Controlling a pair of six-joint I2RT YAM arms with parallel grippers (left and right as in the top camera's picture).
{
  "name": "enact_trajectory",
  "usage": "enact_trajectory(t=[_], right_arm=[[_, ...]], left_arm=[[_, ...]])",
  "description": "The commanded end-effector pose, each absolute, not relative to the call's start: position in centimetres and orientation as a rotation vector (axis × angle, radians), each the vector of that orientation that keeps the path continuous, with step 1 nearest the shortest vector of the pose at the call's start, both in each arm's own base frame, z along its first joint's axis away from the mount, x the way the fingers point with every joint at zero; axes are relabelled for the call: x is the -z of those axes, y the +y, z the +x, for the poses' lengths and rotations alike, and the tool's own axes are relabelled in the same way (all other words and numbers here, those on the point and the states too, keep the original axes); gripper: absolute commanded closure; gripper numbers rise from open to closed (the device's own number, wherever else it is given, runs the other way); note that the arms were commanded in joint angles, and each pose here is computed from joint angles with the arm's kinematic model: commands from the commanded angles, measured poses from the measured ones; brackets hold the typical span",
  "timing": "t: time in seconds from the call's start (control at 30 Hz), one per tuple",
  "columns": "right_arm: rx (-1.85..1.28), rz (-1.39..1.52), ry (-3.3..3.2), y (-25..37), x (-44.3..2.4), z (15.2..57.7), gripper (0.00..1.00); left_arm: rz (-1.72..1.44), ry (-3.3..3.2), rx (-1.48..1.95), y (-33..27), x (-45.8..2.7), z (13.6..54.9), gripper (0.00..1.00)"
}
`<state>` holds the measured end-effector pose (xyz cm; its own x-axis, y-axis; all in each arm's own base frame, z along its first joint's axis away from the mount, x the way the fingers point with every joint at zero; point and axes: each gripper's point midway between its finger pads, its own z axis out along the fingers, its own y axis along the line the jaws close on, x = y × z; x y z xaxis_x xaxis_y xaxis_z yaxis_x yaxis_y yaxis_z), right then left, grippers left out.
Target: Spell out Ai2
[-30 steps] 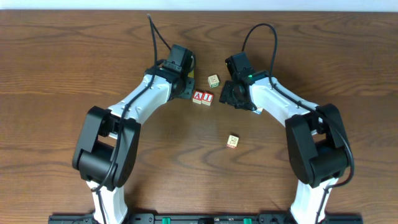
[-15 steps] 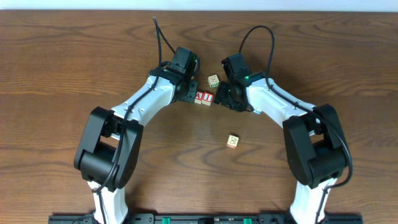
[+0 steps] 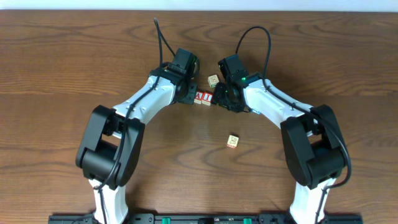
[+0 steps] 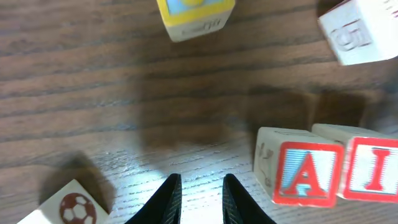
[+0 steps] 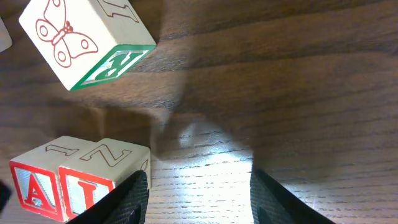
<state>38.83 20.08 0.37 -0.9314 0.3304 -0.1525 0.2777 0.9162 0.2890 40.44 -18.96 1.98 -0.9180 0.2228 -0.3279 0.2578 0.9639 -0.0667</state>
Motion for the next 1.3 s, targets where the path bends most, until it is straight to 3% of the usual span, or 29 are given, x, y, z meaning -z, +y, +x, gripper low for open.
enact_trajectory(t=[0.0, 0.97, 1.27], right_arm=[[-0.317, 0.47, 2.918, 19.6, 1.8, 38.2, 0.47], [-0.301, 0.455, 2.906, 19.4, 1.7, 38.5, 0.44], [-0.301, 0.455, 2.905, 19.4, 1.7, 38.5, 0.41]], left_arm=[[0.328, 2.823, 0.121, -18.5, -0.6, 40.2, 0.77], [0.306, 2.795, 0.222, -20.1, -0.9, 40.7, 0.76], [0.326, 2.814, 0.226, -20.5, -0.8, 40.0, 0.71]])
